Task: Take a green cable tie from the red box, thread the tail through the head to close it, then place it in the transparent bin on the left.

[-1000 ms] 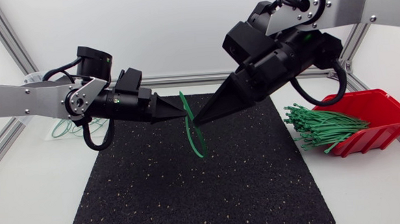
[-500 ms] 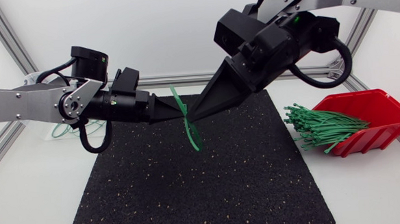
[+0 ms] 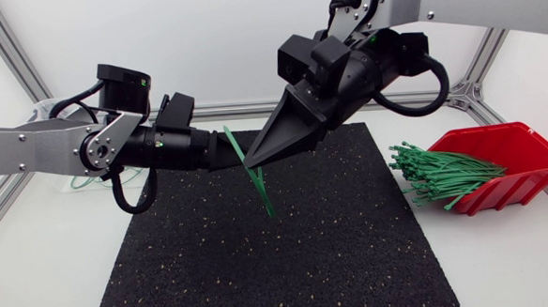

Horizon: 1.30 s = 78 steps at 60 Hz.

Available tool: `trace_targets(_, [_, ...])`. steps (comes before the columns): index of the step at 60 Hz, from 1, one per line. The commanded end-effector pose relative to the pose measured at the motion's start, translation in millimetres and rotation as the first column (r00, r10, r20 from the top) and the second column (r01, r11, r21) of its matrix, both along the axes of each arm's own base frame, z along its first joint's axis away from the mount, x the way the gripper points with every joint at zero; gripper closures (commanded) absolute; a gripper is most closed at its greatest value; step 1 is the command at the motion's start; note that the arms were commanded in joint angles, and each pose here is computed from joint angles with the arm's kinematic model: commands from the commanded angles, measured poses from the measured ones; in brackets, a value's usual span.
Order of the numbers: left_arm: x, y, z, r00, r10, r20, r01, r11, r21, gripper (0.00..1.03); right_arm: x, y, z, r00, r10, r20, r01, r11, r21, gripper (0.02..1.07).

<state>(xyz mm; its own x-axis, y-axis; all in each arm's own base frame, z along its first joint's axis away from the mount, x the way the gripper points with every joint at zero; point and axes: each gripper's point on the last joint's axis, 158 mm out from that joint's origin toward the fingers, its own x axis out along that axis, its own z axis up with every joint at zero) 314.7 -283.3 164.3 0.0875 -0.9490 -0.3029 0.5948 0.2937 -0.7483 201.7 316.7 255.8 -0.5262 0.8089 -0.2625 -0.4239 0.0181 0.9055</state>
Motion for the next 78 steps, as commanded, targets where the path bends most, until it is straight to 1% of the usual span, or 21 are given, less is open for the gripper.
trace_targets(1, [-7, -1, -1, 0.999, -0.013, 0.032, 0.013, 1.0, 0.002, 0.99, -5, -11, 11, 0.994, -0.06, -0.097, 0.062, 0.998, 0.019, 1.02])
trace_targets(3, [-8, -2, -1, 0.999, -0.015, 0.033, 0.015, 1.0, 0.002, 0.99, -3, -12, 12, 0.99, -0.074, -0.118, 0.077, 0.997, 0.023, 1.02])
trace_targets(7, [-8, -3, -1, 0.999, -0.015, 0.046, 0.015, 1.0, 0.0, 0.99, -4, -13, 9, 0.981, -0.089, -0.171, 0.088, 0.996, -0.014, 1.02])
trace_targets(11, [-9, -4, 0, 0.998, -0.012, 0.066, 0.012, 1.0, -0.005, 0.99, -4, -24, 13, 0.961, -0.143, -0.236, 0.138, 0.99, -0.038, 1.02])
trace_targets(17, [-9, -4, 4, 0.996, -0.007, 0.088, 0.008, 1.0, -0.013, 0.99, -8, -24, 16, 0.961, -0.14, -0.239, 0.134, 0.99, -0.039, 1.02])
trace_targets(21, [-10, -4, 7, 0.995, -0.004, 0.103, 0.006, 1.0, -0.019, 0.99, -8, -20, 11, 0.952, -0.137, -0.273, 0.13, 0.991, -0.041, 1.02])
trace_targets(24, [-9, -3, 10, 0.993, 0.002, 0.119, 0.001, 1.0, -0.024, 0.99, -6, -20, 12, 0.94, -0.147, -0.307, 0.145, 0.989, -0.03, 1.02])
trace_targets(29, [-8, -3, 14, 0.99, 0.01, 0.142, -0.005, 0.999, -0.034, 0.99, -4, -22, 15, 0.918, -0.174, -0.357, 0.162, 0.985, -0.063, 1.02])
trace_targets(34, [-10, -7, 17, 0.985, 0.016, 0.174, -0.01, 0.999, -0.037, 0.99, -4, -26, 23, 0.902, -0.195, -0.386, 0.186, 0.981, -0.063, 1.02])
trace_targets(38, [-10, -8, 21, 0.979, 0.03, 0.199, -0.022, 0.999, -0.043, 0.99, -7, -27, 25, 0.886, -0.203, -0.416, 0.188, 0.979, -0.079, 1.02])
trace_targets(42, [-10, -10, 28, 0.972, 0.049, 0.232, -0.035, 0.998, -0.06, 0.99, -7, -27, 28, 0.878, -0.206, -0.431, 0.193, 0.978, -0.073, 1.02])
trace_targets(46, [-10, -13, 37, 0.963, 0.063, 0.263, -0.044, 0.996, -0.078, 0.99, -9, -26, 29, 0.86, -0.213, -0.464, 0.189, 0.977, -0.099, 1.02])
trace_targets(53, [-10, -15, 54, 0.941, 0.092, 0.327, -0.065, 0.993, -0.094, 0.99, -13, -27, 34, 0.839, -0.221, -0.497, 0.189, 0.975, -0.116, 1.02])
trace_targets(60, [-14, -20, 70, 0.926, 0.114, 0.36, -0.077, 0.99, -0.118, 0.99, -14, -29, 40, 0.826, -0.233, -0.513, 0.195, 0.972, -0.128, 1.02])
trace_targets(70, [-24, -28, 73, 0.909, 0.132, 0.394, -0.086, 0.987, -0.132, 0.99, -16, -29, 40, 0.824, -0.233, -0.516, 0.193, 0.972, -0.13, 1.01])
trace_targets(78, [-25, -29, 71, 0.909, 0.13, 0.397, -0.083, 0.988, -0.134, 0.99, -12, -29, 25, 0.794, -0.248, -0.555, 0.188, 0.968, -0.164, 1.01])
